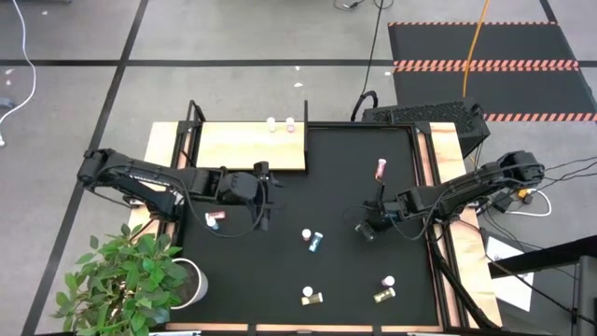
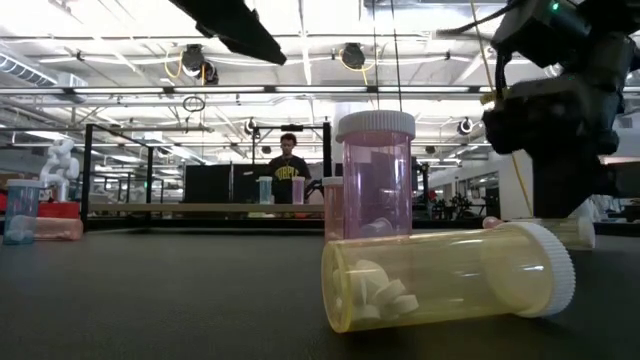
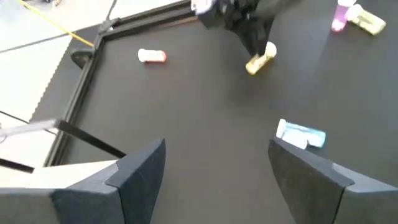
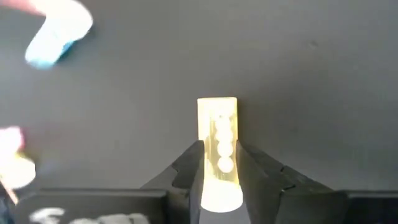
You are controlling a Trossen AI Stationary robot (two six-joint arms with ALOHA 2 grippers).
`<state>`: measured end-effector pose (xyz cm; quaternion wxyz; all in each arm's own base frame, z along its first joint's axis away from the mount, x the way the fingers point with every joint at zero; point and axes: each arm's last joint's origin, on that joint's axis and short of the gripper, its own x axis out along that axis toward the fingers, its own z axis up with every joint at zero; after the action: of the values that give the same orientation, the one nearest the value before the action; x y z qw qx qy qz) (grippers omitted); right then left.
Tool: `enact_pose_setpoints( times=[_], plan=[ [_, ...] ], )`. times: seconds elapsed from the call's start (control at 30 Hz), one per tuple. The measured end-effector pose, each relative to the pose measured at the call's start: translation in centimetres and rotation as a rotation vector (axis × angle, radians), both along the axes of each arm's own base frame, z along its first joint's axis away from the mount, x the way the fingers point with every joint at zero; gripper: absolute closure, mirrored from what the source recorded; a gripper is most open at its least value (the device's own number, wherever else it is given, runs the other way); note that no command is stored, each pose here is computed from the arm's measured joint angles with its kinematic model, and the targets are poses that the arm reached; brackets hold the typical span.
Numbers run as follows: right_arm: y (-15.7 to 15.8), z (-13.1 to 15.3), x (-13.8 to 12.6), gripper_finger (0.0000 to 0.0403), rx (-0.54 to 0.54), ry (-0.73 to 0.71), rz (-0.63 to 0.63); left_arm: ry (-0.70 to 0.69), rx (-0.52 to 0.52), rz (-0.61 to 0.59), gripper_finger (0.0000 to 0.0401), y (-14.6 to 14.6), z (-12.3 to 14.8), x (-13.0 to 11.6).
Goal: Pick and place medicine bottles onto shelf by color
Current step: Put the top right yellow pill bottle on the shelf
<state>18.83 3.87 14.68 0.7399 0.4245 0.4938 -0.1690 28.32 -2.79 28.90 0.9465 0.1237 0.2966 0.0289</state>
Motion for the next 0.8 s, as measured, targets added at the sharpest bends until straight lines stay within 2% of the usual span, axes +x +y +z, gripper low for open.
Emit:
enact_pose_setpoints(
  times=[0.13,0.23,0.33,0.43,0.5,0.57,0.67,0.73,0.8],
  plan=[
    [0.1,2.9,0.9,0.0306,-0.040,-0.092,0.153,0.058,-0.010,-0.009,0.0119,-0.6,-0.5,-0.4],
    [-0.1,6.6,1.9,0.0297,-0.156,-0.160,0.326,0.088,-0.004,-0.019,0.0119,-0.9,-0.7,-0.6],
    [-0.1,10.4,2.9,0.0288,-0.365,-0.251,0.660,0.082,-0.014,0.013,0.0119,-0.9,-0.7,-0.6],
    [0.3,12.3,3.6,0.0278,-0.639,-0.317,1.159,0.070,-0.020,0.061,0.0119,-0.9,-0.7,-0.6],
    [0.6,12.2,3.9,0.0268,-0.826,-0.359,1.533,0.065,-0.002,0.102,0.0119,-0.9,-0.7,-0.7],
    [0.7,11.1,4.3,0.0259,-0.973,-0.342,1.847,0.071,0.032,0.159,0.0119,-0.8,-1.1,-0.3],
    [0.4,8.5,4.9,0.0247,-1.078,-0.171,2.132,0.078,0.045,0.276,0.0119,-0.5,-1.8,-0.1],
    [0.1,6.5,4.9,0.0240,-1.119,-0.035,2.314,0.050,0.006,0.330,0.0119,-0.6,-2.0,0.2],
    [-0.1,5.0,4.8,0.0236,-1.124,0.056,2.427,0.074,-0.015,0.344,0.0119,-1.0,-2.6,0.4]
  ],
)
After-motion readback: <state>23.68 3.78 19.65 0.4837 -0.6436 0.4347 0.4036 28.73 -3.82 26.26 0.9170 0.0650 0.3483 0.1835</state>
